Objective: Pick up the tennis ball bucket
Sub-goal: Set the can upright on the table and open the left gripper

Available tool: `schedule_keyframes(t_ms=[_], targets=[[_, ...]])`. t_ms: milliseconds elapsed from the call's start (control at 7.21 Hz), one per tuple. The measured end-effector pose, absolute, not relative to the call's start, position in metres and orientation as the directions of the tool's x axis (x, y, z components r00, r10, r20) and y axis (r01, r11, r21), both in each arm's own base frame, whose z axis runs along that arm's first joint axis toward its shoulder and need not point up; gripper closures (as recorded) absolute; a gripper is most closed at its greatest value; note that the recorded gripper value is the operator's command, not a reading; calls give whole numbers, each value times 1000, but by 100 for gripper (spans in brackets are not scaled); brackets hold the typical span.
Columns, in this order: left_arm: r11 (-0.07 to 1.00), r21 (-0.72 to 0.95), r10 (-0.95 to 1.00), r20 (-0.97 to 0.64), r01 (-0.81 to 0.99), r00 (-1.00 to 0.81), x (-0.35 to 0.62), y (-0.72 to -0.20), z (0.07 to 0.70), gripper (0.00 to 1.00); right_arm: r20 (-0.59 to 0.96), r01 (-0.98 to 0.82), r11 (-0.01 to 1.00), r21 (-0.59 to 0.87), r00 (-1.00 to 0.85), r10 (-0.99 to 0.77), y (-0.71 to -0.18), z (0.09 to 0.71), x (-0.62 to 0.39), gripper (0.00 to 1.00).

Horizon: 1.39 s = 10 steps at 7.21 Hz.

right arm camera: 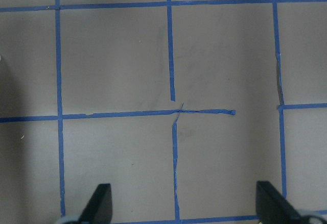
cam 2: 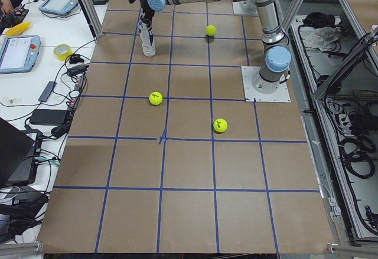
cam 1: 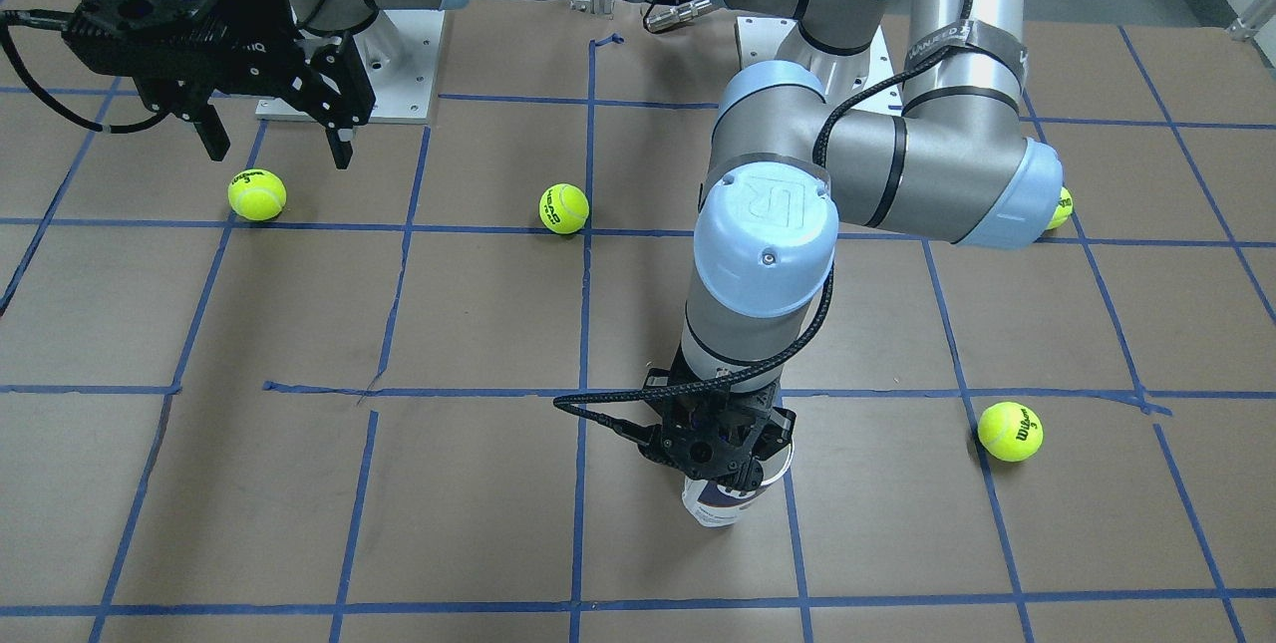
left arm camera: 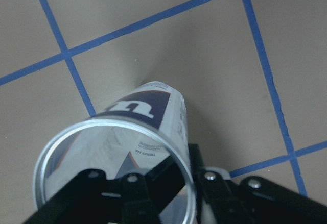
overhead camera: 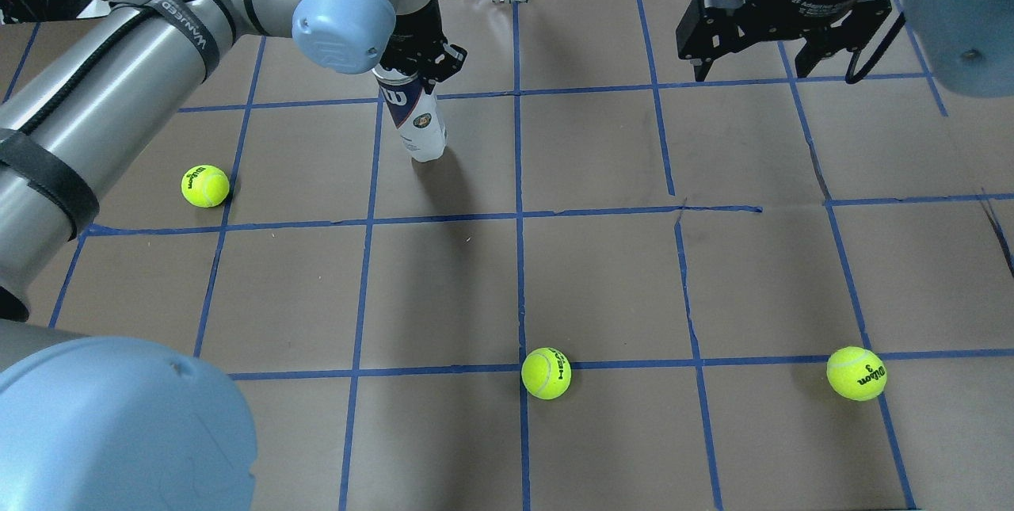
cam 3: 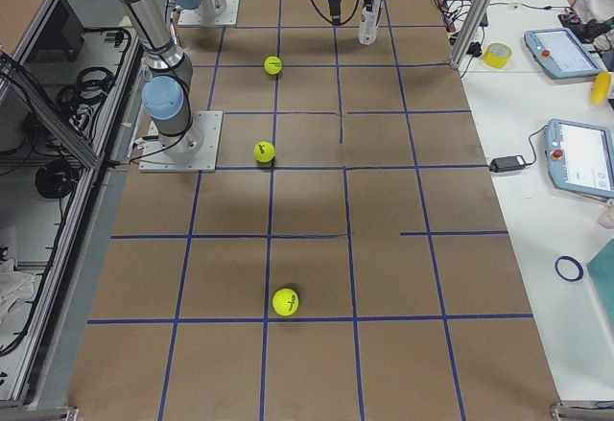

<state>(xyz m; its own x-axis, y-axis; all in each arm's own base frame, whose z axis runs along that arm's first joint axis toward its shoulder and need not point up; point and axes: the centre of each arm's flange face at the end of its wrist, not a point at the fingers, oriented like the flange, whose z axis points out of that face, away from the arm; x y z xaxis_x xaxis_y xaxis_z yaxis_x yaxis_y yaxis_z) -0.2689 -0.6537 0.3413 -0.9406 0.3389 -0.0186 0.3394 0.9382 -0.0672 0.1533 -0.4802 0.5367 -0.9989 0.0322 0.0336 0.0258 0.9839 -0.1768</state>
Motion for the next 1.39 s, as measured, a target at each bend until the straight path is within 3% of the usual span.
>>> schedule_keyframes(t_ms=[416,832,1386], targets=[[941,-67,334,7,333,-943,-271,-642,363,0,34,25,985,-172,-999,31,-480,534,153,1],[941,-101,323,-15,323,-946,-261,-618,435,0,36,24,985,-171,-999,30,-480,534,153,1],[987,-97,127,-8,127,-992,-172,-588,514,0,36,25,985,-170,-999,32,-480,534,152,1]])
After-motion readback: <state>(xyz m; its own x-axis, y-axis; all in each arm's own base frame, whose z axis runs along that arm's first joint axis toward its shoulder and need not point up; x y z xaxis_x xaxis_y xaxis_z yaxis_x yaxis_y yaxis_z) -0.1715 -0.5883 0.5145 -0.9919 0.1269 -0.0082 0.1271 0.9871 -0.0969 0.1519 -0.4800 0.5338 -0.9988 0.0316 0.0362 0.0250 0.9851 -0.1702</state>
